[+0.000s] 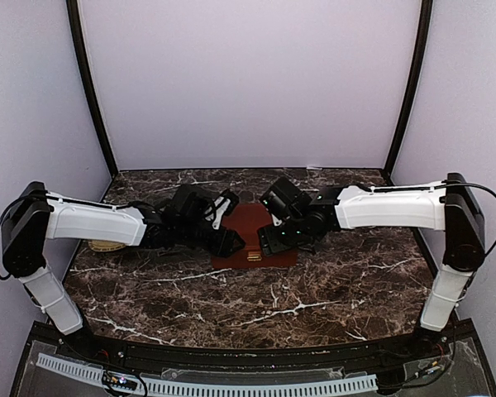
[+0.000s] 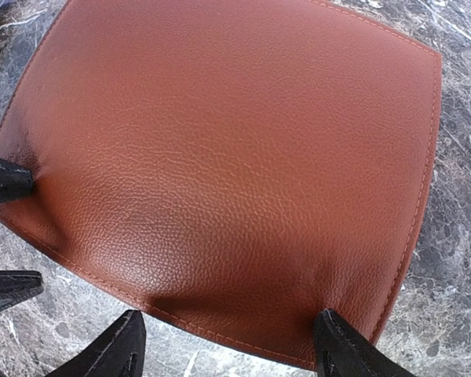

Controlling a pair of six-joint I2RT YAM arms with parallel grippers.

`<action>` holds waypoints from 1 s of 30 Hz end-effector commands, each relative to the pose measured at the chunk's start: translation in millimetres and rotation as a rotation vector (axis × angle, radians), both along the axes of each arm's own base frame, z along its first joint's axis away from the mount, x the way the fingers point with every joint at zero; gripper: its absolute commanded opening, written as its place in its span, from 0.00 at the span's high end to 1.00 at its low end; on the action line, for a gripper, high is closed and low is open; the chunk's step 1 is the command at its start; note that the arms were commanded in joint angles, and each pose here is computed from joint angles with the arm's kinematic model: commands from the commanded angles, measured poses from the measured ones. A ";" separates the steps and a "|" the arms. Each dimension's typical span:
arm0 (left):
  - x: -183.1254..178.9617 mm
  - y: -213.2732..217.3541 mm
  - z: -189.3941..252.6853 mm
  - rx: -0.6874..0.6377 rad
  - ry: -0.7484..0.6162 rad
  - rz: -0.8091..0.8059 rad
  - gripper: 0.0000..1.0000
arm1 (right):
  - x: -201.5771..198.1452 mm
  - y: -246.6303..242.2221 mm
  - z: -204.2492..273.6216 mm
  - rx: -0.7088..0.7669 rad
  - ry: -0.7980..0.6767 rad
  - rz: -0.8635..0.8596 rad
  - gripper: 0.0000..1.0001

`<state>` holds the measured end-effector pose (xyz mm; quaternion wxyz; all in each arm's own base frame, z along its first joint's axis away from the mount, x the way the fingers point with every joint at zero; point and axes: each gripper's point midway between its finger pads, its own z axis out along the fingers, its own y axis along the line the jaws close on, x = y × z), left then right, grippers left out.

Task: Organize the mixed jewelry
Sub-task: Press the box lid onto the jewelry box.

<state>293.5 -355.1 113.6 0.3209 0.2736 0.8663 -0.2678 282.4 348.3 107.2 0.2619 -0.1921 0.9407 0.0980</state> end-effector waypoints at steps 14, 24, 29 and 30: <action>-16.1 9.6 -19.0 -0.037 0.023 0.058 0.48 | -14.9 -0.5 -36.3 0.019 0.058 -0.053 0.24; 31.2 -5.5 71.3 -0.228 -0.224 0.095 0.28 | 37.1 2.8 48.8 0.251 -0.182 -0.095 0.10; 79.5 5.8 66.5 -0.260 -0.205 0.130 0.26 | 82.2 -13.9 57.6 0.292 -0.260 -0.116 0.09; 91.7 13.5 62.1 -0.265 -0.199 0.149 0.26 | 92.4 -21.0 58.4 0.300 -0.272 -0.126 0.09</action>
